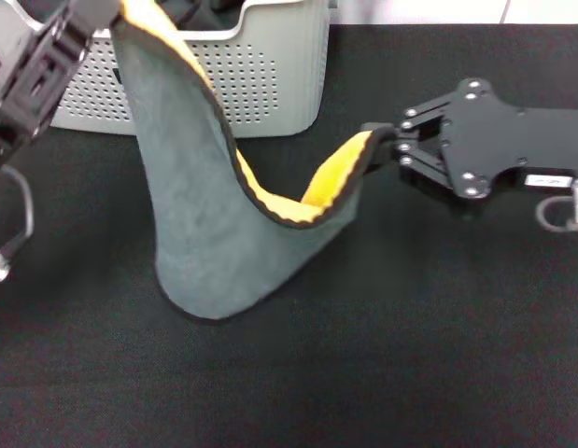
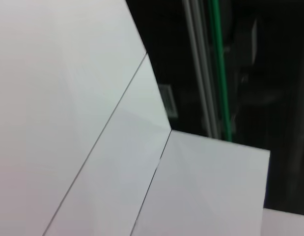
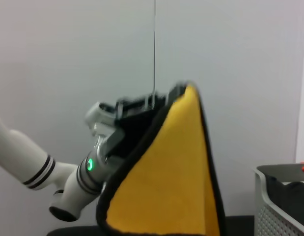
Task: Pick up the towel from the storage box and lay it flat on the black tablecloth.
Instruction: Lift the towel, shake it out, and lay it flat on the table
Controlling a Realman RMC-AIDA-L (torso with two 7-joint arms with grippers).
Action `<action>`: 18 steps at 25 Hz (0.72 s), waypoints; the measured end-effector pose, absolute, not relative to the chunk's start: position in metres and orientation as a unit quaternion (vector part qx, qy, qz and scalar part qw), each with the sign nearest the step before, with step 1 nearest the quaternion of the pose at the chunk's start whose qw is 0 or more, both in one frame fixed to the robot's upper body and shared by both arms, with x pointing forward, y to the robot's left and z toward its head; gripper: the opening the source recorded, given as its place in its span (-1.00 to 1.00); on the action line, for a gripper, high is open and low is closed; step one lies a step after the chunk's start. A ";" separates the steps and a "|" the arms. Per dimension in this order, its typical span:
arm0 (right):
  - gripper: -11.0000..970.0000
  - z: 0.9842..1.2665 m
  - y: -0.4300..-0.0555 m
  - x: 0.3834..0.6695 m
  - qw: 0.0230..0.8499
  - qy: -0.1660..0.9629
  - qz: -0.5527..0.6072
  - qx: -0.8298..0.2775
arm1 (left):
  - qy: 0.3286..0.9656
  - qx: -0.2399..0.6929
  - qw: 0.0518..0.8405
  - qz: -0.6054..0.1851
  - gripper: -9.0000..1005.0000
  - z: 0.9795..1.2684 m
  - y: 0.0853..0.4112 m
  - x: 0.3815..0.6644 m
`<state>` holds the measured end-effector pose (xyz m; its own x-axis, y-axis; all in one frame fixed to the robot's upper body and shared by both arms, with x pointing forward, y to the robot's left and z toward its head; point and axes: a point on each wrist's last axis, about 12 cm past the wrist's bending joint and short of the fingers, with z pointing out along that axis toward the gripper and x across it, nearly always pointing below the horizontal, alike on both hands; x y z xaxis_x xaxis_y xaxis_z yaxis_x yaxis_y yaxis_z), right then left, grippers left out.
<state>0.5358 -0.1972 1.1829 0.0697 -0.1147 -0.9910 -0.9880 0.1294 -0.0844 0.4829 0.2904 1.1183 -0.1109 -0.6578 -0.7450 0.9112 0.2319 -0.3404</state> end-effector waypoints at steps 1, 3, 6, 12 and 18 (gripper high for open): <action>-0.95 1.187 -0.200 0.532 0.521 0.543 0.419 -0.508 | 0.443 0.145 0.652 -0.598 -0.96 1.117 0.295 0.478; -0.95 1.198 -0.208 0.522 0.518 0.544 0.421 -0.509 | 0.446 0.142 0.655 -0.593 -0.96 1.115 0.302 0.470; -0.95 1.207 -0.213 0.510 0.513 0.542 0.427 -0.511 | 0.443 0.141 0.659 -0.591 -0.96 1.115 0.310 0.455; -0.95 1.216 -0.220 0.487 0.490 0.550 0.445 -0.510 | 0.440 0.138 0.651 -0.603 -0.96 1.117 0.311 0.435; -0.95 1.215 -0.245 0.452 0.487 0.575 0.432 -0.495 | 0.451 0.119 0.641 -0.610 -0.96 1.107 0.310 0.412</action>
<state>0.4524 -0.2446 1.2147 -0.0357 -0.1493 -0.9881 -0.9906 0.1360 0.0153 0.4118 0.3101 1.1075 -0.1501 -0.6749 -0.7225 0.8889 0.2277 -0.3974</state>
